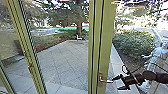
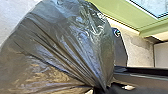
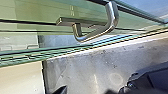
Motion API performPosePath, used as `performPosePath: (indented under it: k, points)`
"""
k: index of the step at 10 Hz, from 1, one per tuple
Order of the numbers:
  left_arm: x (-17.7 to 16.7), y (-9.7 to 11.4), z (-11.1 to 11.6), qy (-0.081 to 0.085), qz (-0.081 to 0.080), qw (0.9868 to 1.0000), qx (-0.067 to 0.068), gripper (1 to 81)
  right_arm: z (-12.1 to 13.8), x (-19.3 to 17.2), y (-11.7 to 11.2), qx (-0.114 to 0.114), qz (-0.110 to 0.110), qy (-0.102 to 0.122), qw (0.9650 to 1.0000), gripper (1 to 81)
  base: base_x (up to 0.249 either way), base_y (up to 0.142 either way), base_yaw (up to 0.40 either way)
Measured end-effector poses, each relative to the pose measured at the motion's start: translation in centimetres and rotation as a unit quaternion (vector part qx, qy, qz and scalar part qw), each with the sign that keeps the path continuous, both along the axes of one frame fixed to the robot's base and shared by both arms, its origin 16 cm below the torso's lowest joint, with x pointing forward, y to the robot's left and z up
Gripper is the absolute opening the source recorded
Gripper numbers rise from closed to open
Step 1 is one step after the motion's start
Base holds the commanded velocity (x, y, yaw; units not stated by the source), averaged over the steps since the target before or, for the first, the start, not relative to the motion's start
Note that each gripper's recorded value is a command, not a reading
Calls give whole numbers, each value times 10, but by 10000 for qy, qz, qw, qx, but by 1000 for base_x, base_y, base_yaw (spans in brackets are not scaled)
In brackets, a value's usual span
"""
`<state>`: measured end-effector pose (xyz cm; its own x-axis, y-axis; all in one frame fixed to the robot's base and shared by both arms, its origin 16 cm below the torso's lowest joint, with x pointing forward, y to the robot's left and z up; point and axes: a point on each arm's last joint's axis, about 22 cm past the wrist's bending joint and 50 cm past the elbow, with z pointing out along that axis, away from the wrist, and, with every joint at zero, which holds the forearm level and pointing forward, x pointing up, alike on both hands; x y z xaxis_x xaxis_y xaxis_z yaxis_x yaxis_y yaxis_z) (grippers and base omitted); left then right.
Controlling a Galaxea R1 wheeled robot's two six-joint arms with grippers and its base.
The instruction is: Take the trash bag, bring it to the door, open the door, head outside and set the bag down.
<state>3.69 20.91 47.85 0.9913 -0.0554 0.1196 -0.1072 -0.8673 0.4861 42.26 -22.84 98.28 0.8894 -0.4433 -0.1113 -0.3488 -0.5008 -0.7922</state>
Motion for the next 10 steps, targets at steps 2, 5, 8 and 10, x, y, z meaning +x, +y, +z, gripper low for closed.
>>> performPosePath:
  k: [2,5,8,10]
  points:
    - [0,0,0,-9,9,10000,2,10,-11,22,3,-107,-117,38,9999,811,0,0,0]
    - [1,2,-1,-6,7,10000,17,10,-25,44,-5,-327,-244,199,9990,811,0,0,0]
    - [1,5,-4,-7,10,10000,79,10,-28,74,-7,-537,-349,183,9978,811,0,0,0]
    - [2,5,-8,-3,13,9999,135,10,-37,87,-2,-676,-350,218,9969,811,0,0,0]
